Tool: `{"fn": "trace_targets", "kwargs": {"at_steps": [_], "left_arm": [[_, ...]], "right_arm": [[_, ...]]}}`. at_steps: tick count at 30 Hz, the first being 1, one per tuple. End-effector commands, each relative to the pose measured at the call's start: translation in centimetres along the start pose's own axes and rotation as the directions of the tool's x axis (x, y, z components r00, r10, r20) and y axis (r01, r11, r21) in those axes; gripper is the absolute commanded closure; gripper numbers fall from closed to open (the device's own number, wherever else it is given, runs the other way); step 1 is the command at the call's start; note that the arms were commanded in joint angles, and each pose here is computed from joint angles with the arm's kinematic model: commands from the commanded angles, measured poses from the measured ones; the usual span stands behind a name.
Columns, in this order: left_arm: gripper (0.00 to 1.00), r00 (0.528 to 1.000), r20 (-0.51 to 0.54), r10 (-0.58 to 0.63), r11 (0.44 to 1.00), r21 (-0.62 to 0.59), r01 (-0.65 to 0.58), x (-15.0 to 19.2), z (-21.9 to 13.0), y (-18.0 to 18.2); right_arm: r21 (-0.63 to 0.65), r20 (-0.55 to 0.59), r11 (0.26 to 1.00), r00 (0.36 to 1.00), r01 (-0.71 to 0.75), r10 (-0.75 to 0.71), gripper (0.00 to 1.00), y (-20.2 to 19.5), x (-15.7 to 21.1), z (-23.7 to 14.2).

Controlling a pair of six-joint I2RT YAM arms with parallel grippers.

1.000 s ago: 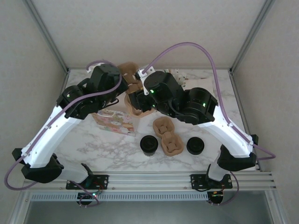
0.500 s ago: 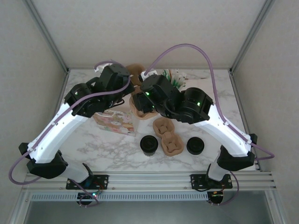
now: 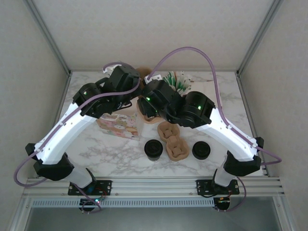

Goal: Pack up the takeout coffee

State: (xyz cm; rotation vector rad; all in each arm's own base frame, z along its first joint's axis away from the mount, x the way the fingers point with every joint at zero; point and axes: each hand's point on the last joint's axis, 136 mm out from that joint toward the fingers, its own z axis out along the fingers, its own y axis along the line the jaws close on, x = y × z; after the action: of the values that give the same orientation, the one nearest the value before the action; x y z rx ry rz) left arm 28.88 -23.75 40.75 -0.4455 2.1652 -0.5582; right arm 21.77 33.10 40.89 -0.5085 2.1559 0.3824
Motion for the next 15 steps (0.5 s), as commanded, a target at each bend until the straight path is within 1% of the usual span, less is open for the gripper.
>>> {"fn": "trace_targets", "kwargs": {"at_steps": [1,8,11,15], "left_arm": [[1.0,1.0,-0.016,0.022,1.0,-0.021,-0.022,0.36,-0.48,0.37],[1.0,0.999,-0.026,0.024,1.0,-0.019,-0.024,0.65,-0.02,0.09],[1.0,0.999,-0.026,0.024,1.0,-0.015,-0.024,0.64,-0.13,0.05],[1.0,0.999,-0.027,0.029,0.999,-0.017,-0.03,0.67,-0.13,0.1]], "right_arm": [[0.05,0.036,0.999,0.999,0.009,-0.011,0.52,-1.05,-0.57,-0.14],[0.075,0.06,0.996,0.997,0.044,-0.048,0.5,-1.35,-0.41,0.06],[0.097,0.068,0.994,0.996,0.056,-0.062,0.5,-1.66,-0.46,0.23],[0.095,0.095,0.993,0.993,0.066,-0.075,0.51,-1.6,-0.83,0.24]]}}
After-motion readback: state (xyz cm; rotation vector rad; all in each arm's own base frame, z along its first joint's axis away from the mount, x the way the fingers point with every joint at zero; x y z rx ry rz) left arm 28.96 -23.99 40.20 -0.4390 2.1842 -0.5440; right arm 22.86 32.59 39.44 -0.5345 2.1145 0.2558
